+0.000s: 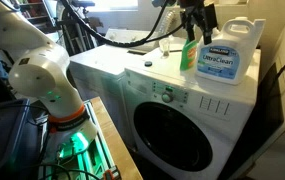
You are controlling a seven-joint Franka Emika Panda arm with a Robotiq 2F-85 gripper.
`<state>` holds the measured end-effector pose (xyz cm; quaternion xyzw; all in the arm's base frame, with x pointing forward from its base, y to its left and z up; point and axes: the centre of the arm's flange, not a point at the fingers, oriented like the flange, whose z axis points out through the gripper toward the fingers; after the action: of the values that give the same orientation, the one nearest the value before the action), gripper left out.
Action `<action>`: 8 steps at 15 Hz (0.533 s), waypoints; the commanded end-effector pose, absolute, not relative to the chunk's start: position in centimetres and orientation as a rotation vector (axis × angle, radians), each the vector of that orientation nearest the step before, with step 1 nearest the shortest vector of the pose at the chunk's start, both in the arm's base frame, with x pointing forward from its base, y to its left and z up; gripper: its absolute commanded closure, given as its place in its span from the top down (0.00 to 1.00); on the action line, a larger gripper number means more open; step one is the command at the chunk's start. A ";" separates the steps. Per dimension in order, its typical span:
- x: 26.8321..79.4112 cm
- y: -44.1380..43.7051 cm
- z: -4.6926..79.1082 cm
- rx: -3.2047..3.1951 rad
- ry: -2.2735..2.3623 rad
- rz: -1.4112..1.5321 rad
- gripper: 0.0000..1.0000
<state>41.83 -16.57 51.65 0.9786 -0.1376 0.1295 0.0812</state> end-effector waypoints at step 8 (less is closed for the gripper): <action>41.7 -16.8 51.6 2.925 -0.419 0.387 1.00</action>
<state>41.74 -16.82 51.64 0.9783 -0.1403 0.1294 0.0808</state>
